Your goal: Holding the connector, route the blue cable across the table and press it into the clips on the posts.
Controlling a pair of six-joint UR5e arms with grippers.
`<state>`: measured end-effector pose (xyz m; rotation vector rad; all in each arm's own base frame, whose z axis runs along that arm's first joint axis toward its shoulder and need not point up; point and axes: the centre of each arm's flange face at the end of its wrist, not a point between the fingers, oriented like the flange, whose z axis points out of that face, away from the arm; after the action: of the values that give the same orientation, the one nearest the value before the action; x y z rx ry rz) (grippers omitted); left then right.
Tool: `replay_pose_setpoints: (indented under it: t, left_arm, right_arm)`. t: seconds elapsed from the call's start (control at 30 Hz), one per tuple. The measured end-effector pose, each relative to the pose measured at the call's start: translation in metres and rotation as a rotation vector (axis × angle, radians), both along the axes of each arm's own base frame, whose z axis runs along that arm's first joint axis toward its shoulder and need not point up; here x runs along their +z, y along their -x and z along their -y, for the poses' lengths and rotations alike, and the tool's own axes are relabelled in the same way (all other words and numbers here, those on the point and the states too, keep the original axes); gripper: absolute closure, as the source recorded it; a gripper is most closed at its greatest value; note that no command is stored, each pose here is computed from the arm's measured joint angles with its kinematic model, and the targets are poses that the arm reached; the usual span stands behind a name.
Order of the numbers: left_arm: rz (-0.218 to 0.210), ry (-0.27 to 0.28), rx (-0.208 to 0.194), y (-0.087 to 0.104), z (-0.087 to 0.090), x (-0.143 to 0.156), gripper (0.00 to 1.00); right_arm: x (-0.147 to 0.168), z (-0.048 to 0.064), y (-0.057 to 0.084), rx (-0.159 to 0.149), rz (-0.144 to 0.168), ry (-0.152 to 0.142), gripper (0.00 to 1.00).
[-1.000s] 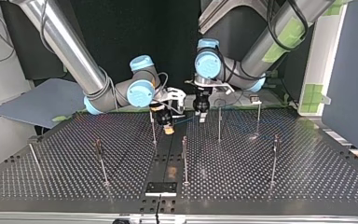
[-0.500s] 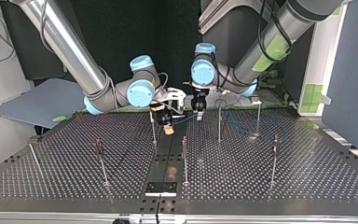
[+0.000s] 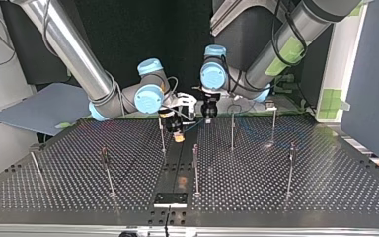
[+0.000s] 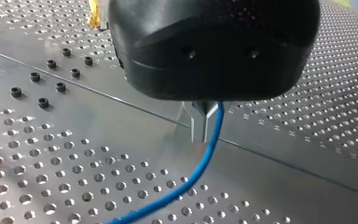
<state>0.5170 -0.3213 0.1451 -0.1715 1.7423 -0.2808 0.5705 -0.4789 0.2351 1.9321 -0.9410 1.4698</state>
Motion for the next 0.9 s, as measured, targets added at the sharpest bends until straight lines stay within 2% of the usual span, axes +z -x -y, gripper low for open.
replay_pose_setpoints:
  t: [0.3, 0.5, 0.73, 0.9]
  left_arm:
    - [0.031, 0.022, 0.018, -0.001, -0.001, 0.024, 1.0]
    - [0.06, 0.038, 0.041, 0.002, -0.005, 0.053, 1.0]
    - [0.105, 0.057, 0.049, 0.007, -0.007, 0.09, 1.0]
    - [0.133, 0.068, 0.049, 0.011, -0.009, 0.113, 1.0]
  right_arm:
    - [0.009, 0.0, 0.001, 0.001, 0.008, 0.008, 1.0]
    - [0.039, -0.003, 0.005, -0.002, 0.042, 0.026, 1.0]
    - [0.089, -0.007, 0.016, -0.01, 0.099, 0.053, 1.0]
    - [0.117, -0.01, 0.027, -0.015, 0.114, 0.058, 1.0]
